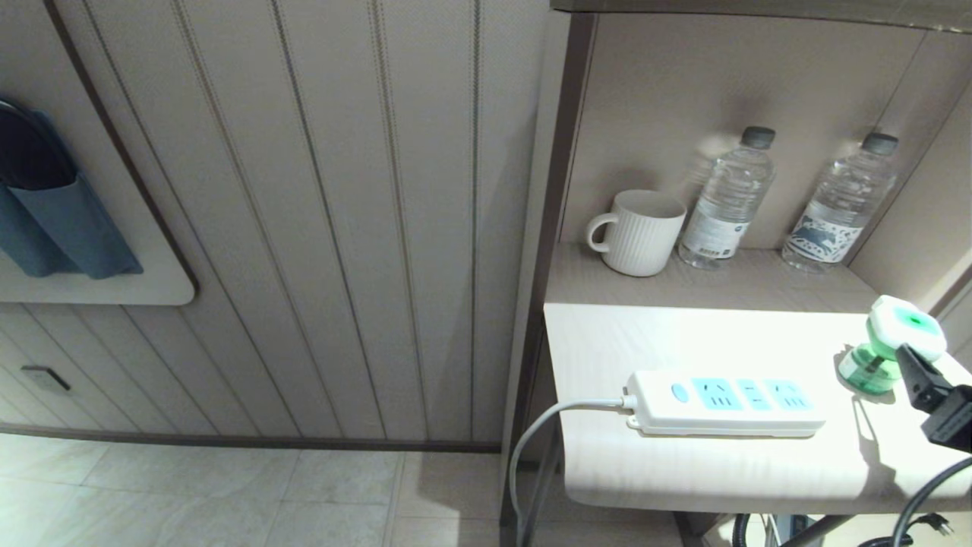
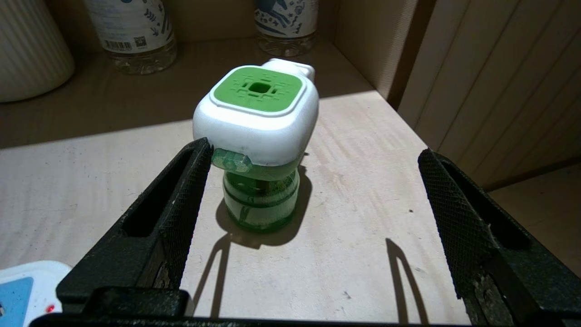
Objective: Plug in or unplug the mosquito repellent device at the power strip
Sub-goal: Pick up the mosquito repellent liquid
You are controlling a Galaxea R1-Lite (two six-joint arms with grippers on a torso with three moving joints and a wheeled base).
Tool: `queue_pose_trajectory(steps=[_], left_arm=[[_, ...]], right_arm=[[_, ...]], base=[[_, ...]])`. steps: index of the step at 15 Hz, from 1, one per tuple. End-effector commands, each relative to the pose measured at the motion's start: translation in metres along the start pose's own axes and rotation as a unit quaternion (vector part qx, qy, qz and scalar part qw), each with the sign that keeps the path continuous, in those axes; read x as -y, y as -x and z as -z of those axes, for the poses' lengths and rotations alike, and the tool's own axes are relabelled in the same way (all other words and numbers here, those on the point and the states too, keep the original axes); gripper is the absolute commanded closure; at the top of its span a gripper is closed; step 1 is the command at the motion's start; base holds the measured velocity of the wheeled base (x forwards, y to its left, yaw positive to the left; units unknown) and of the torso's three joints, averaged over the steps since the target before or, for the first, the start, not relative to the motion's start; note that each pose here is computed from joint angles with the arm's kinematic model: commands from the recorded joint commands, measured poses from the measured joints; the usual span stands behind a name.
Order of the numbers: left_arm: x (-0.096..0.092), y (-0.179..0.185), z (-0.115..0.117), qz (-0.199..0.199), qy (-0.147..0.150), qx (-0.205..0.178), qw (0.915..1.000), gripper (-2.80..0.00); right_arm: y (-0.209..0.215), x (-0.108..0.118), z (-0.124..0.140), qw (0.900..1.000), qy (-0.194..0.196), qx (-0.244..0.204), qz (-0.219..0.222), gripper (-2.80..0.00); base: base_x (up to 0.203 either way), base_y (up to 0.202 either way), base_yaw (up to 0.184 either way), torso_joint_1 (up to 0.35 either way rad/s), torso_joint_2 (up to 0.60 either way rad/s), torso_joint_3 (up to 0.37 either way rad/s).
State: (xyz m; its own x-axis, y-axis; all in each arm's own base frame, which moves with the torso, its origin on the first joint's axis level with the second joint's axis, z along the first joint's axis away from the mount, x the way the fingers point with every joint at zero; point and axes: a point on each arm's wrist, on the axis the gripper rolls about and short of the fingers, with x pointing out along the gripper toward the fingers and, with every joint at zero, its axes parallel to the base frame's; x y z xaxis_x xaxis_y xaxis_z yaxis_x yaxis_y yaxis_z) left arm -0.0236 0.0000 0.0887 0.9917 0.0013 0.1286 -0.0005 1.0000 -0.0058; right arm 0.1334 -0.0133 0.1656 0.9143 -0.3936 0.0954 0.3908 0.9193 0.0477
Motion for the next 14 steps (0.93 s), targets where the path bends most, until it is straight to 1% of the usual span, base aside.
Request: queue_pose_trajectory(steps=[1, 9, 10, 14], left_arm=[[0.0, 0.0, 0.0, 0.0, 0.0, 0.001, 1.0, 0.0], [0.0, 0.0, 0.0, 0.0, 0.001, 0.001, 1.0, 0.0], [0.0, 0.0, 0.0, 0.0, 0.0, 0.001, 1.0, 0.0], [0.0, 0.0, 0.0, 0.0, 0.0, 0.001, 1.0, 0.0]], right_arm=[[-0.016, -0.006, 0.009, 1.0, -0.001, -0.023, -0.006, -2.8], [-0.015, -0.006, 0.007, 1.0, -0.005, -0.014, -0.009, -2.8], [-0.01, -0.005, 0.003, 1.0, -0.009, -0.004, -0.01, -2.8], [-0.007, -0.004, 0.002, 1.0, -0.011, 0.0, -0.013, -2.8]], base=[[0.0, 0.0, 0.0, 0.0, 0.0, 0.0], [0.0, 0.0, 0.0, 0.0, 0.0, 0.0], [0.0, 0.0, 0.0, 0.0, 0.0, 0.0], [0.0, 0.0, 0.0, 0.0, 0.0, 0.0]])
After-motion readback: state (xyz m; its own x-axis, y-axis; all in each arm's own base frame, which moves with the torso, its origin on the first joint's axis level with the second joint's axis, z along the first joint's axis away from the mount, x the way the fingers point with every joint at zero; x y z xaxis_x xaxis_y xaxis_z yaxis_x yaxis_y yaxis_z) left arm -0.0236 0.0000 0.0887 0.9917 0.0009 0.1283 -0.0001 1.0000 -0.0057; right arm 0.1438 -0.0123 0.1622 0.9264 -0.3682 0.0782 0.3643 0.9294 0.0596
